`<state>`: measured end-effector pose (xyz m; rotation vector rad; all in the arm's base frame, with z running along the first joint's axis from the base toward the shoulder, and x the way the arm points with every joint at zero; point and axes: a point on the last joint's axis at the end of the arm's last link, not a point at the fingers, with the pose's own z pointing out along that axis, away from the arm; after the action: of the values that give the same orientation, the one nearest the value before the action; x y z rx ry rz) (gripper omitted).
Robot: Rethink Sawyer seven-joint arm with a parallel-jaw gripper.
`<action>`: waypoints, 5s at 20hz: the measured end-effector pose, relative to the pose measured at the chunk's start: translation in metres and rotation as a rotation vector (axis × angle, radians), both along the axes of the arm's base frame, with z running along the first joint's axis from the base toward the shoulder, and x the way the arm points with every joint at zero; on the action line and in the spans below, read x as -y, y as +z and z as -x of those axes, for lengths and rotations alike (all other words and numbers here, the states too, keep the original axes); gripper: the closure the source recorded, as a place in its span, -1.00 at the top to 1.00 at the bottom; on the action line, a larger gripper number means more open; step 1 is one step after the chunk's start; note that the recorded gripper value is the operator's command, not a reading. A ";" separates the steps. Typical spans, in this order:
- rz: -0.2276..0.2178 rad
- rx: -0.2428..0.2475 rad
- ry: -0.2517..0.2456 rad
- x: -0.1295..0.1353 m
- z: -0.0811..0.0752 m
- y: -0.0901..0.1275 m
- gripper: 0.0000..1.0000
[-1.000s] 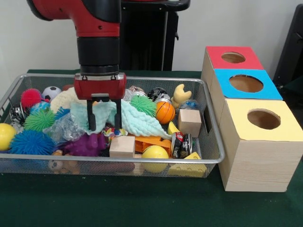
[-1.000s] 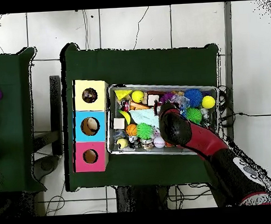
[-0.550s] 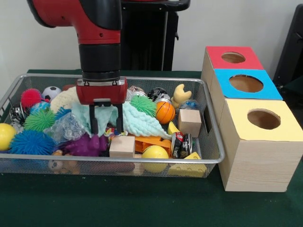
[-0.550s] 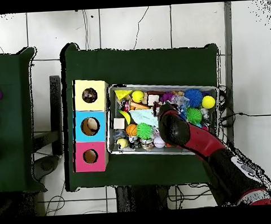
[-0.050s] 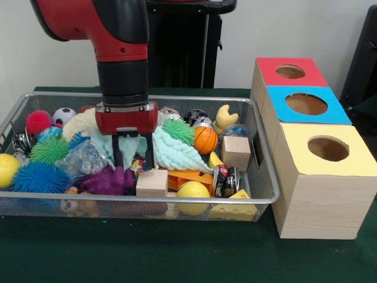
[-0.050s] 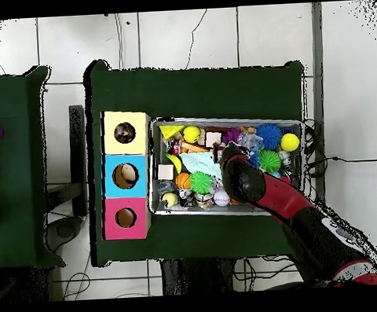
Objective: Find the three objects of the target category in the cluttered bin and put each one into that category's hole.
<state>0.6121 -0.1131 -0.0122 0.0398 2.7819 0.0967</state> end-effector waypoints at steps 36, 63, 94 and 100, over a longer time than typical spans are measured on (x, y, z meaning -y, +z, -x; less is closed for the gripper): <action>0.054 0.058 0.174 -0.023 0.020 -0.011 1.00; 0.027 0.065 0.273 -0.024 0.046 -0.033 1.00; 0.054 0.055 0.313 -0.037 0.070 0.030 -1.00; 0.052 0.003 0.295 -0.040 0.089 0.066 -1.00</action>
<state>0.5229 -0.0728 0.0542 -0.3833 2.7660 0.0984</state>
